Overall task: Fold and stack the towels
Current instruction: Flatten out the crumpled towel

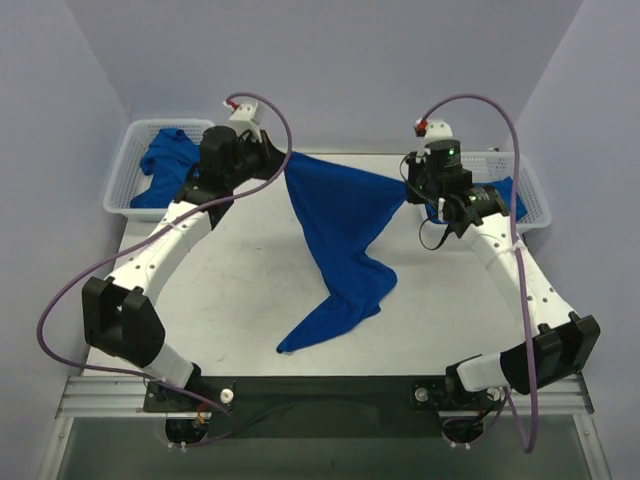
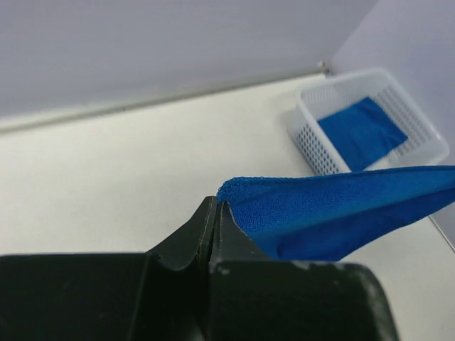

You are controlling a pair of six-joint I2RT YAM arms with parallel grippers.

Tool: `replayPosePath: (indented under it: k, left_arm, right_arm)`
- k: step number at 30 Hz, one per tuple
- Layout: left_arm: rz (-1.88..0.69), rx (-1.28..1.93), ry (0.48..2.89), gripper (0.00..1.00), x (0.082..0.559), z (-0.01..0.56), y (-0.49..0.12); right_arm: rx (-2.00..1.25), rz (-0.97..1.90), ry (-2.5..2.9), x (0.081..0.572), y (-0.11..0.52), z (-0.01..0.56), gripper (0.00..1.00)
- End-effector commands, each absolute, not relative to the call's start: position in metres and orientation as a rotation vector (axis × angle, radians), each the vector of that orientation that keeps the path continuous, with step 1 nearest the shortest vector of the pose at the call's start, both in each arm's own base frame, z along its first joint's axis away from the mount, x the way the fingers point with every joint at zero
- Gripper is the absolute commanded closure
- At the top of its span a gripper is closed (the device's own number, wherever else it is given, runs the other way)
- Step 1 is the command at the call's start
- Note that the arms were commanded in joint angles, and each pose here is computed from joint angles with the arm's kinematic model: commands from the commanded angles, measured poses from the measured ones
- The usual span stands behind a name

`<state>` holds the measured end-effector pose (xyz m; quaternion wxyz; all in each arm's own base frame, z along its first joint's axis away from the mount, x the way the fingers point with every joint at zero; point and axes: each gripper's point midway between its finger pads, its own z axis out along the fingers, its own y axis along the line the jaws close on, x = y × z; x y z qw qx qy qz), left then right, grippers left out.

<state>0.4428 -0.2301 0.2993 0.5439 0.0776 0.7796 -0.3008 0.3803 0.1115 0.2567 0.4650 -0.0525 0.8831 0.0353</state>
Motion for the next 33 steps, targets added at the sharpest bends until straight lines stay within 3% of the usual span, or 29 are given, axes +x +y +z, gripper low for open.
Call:
replayPosePath:
  k: [1, 7, 17, 23, 33]
  left_arm:
    - [-0.543, 0.2, 1.701, 1.0, 0.452, 0.369, -0.202]
    - [-0.542, 0.188, 1.427, 1.0, 0.435, 0.497, -0.191]
    - [-0.529, 0.224, 1.031, 1.0, 0.343, 0.655, -0.162]
    - [-0.551, 0.351, 0.875, 1.0, 0.276, 0.7, -0.161]
    - [-0.635, 0.466, 0.762, 1.0, 0.194, 0.714, -0.157]
  right_arm:
    - [-0.173, -0.007, 2.012, 0.394, 0.098, 0.325, 1.0]
    - [-0.259, 0.024, 1.756, 0.407, 0.108, 0.436, 1.0]
    - [-0.362, 0.079, 1.33, 0.361, 0.113, 0.583, 1.0]
    - [-0.397, 0.121, 1.164, 0.315, 0.112, 0.63, 1.0]
    - [-0.49, 0.238, 0.948, 0.224, 0.114, 0.678, 1.0]
